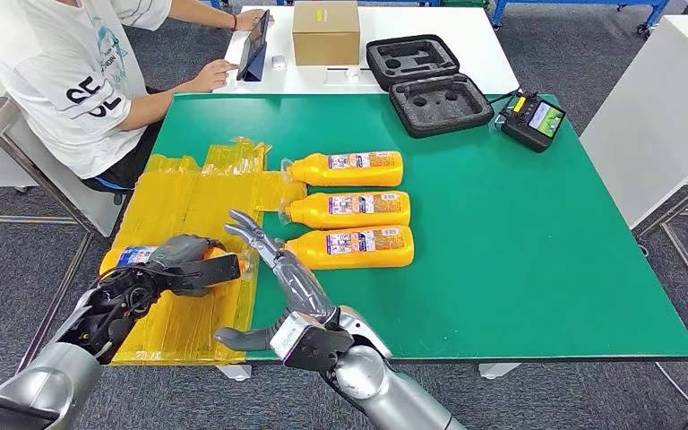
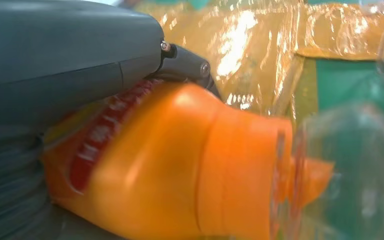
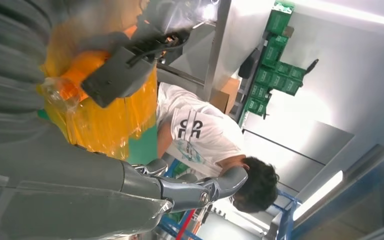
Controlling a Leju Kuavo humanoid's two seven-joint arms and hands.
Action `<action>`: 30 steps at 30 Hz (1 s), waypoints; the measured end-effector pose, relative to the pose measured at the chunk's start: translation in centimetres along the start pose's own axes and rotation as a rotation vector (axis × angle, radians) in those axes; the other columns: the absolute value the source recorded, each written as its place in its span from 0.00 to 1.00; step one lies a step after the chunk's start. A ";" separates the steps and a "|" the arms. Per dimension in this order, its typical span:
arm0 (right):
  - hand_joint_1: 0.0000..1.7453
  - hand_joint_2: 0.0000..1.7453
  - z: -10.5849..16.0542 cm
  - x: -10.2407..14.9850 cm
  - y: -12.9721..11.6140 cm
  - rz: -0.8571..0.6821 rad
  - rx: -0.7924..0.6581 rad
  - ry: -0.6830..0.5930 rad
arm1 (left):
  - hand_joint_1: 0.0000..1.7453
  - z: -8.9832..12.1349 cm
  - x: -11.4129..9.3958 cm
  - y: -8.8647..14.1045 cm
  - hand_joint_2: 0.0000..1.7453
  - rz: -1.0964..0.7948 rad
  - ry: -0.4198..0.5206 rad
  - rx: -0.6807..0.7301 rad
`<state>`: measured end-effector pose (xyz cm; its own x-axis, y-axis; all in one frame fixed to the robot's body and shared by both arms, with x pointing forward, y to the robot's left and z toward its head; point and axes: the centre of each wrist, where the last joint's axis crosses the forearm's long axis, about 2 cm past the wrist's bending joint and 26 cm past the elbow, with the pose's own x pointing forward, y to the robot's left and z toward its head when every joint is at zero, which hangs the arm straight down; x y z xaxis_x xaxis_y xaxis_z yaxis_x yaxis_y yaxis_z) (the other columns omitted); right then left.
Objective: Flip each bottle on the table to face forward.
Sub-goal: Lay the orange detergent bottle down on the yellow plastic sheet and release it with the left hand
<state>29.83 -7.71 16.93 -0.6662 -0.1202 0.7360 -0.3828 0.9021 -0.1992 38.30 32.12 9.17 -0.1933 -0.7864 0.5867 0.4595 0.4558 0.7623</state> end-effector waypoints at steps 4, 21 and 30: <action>0.00 1.00 0.1 -0.1 0.4 -0.010 0.012 0.011 | 0.00 0.5 -0.6 -0.1 0.00 0.127 -0.025 -0.036; 0.00 1.00 0.4 -0.8 0.9 0.015 0.030 0.072 | 0.00 1.6 -1.6 -0.8 0.00 0.851 -0.148 0.106; 0.00 1.00 0.8 -1.3 1.3 0.029 0.043 0.100 | 0.00 2.1 -1.3 -2.1 0.00 0.831 -0.112 0.678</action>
<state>29.71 -6.69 15.25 -0.6108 -0.0507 0.7902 -0.3934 0.8855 -0.2473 35.77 33.04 7.36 -0.1363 -0.0970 0.9859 -0.0858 0.9926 0.0858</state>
